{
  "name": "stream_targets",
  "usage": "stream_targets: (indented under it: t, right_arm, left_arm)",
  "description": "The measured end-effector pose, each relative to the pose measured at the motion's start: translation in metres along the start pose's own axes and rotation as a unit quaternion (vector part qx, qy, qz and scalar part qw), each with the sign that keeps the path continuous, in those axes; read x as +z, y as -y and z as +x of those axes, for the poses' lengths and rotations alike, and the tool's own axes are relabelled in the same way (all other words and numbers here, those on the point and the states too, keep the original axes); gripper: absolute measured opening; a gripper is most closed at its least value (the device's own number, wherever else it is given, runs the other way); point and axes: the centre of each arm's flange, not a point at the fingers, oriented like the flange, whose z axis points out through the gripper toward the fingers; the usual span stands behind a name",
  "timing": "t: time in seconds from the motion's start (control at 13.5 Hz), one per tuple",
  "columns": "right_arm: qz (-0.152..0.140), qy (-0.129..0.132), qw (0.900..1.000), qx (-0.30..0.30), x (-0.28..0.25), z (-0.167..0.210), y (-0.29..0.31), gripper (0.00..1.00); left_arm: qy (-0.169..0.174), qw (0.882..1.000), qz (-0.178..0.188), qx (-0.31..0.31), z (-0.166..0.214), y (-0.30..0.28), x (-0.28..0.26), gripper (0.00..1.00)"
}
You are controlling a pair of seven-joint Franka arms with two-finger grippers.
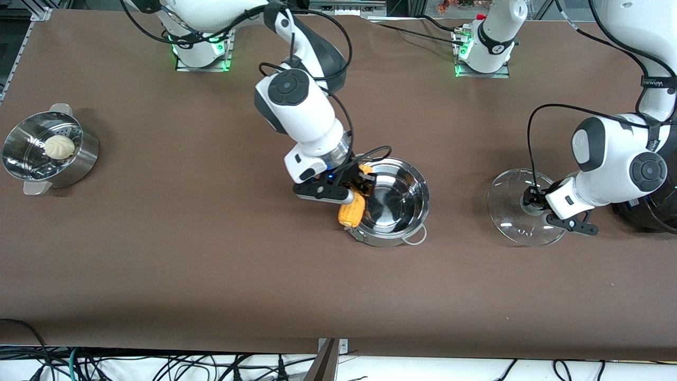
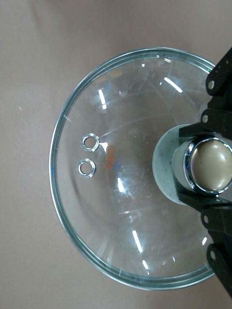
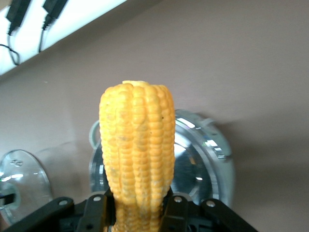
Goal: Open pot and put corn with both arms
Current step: 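Lower the corn into the open pot with the right gripper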
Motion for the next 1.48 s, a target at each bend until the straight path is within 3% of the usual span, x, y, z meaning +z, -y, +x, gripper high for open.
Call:
stream_targets:
  t: [0.15, 0.52, 0.89, 1.19, 1.33, 1.48]
  right_arm:
    - [0.001, 0.002, 1.0, -0.009, 0.03, -0.019, 0.002, 0.33]
    - [-0.037, 0.0, 0.998, -0.05, 0.082, -0.048, -0.006, 0.33]
    - [-0.046, 0.019, 0.996, -0.072, 0.115, -0.089, 0.0, 0.33]
    - [-0.046, 0.019, 0.996, -0.072, 0.128, -0.091, -0.005, 0.33]
    - [-0.047, 0.018, 0.996, -0.071, 0.137, -0.091, -0.01, 0.33]
    - [-0.049, 0.019, 0.996, -0.071, 0.144, -0.091, -0.013, 0.33]
  left_arm:
    - [0.0, 1.0, 0.007, 0.013, -0.002, 0.018, 0.019, 0.5]
    - [0.011, 1.0, 0.011, 0.024, -0.005, 0.033, 0.054, 0.5]
    - [0.019, 0.999, 0.009, 0.026, -0.005, 0.032, 0.065, 0.5]
    - [0.019, 0.999, 0.009, 0.026, -0.005, 0.032, 0.065, 0.5]
    - [0.019, 0.999, 0.009, 0.026, -0.004, 0.032, 0.065, 0.54]
    - [0.018, 0.999, 0.01, 0.027, -0.004, 0.031, 0.065, 0.67]
